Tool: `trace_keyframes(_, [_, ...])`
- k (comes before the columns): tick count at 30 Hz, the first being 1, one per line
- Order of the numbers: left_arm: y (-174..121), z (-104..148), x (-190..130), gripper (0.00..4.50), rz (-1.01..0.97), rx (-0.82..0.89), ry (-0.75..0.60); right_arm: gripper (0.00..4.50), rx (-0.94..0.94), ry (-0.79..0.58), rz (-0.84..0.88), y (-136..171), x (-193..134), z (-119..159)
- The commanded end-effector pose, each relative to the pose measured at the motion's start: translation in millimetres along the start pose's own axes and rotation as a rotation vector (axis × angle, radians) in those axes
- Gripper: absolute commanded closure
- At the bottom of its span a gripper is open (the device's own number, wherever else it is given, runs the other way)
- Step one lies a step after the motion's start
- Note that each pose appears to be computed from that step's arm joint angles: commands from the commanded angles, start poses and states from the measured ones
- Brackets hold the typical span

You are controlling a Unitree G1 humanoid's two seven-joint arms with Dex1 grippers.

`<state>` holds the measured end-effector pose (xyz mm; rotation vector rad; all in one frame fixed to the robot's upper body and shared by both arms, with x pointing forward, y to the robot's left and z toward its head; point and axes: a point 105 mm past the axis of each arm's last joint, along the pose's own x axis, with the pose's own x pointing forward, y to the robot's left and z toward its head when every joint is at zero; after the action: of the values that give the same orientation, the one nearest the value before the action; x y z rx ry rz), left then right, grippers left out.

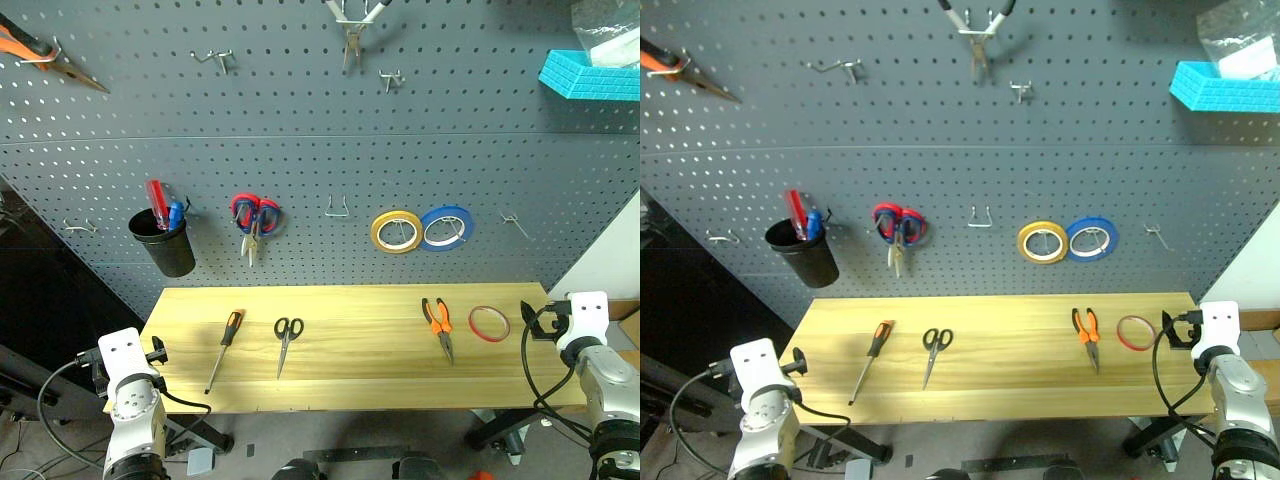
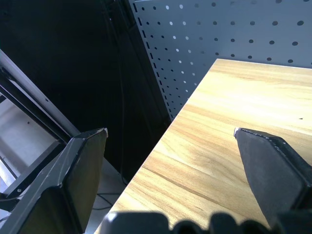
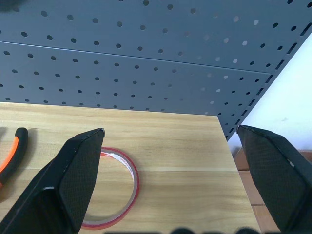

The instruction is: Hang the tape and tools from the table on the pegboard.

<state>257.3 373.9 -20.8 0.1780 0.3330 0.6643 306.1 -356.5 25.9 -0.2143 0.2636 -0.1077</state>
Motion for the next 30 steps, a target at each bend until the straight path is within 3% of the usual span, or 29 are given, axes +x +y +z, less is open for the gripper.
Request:
trace_keyframes(1, [3, 23, 4, 0.01, -0.003, 0.027, -0.099, 0.0, -0.01, -0.046, -0.012, -4, 1, 13])
trace_keyframes(8, [4, 22, 4, 0.01, -0.015, 0.059, -0.097, 0.0, -0.005, -0.047, -0.011, -3, 1, 13])
trace_keyframes(14, [-16, 44, -5, 0.01, -0.164, 0.104, -0.179, 0.0, -0.052, -0.063, 0.025, 1, -8, 15])
trace_keyframes(19, [-52, 83, -27, 0.01, -0.397, 0.075, -0.272, 0.0, -0.131, -0.066, 0.17, 35, -22, 22])
trace_keyframes(23, [-98, 112, -58, 0.01, -0.629, 0.086, -0.341, 0.0, -0.181, -0.011, 0.259, 63, -33, 28])
trace_keyframes(26, [-126, 123, -82, 0.01, -0.806, 0.039, -0.357, 0.0, -0.203, 0.026, 0.286, 73, -35, 32])
trace_keyframes(30, [-161, 131, -120, 0.01, -1.062, 0.11, -0.375, 0.0, -0.218, 0.074, 0.363, 87, -30, 40])
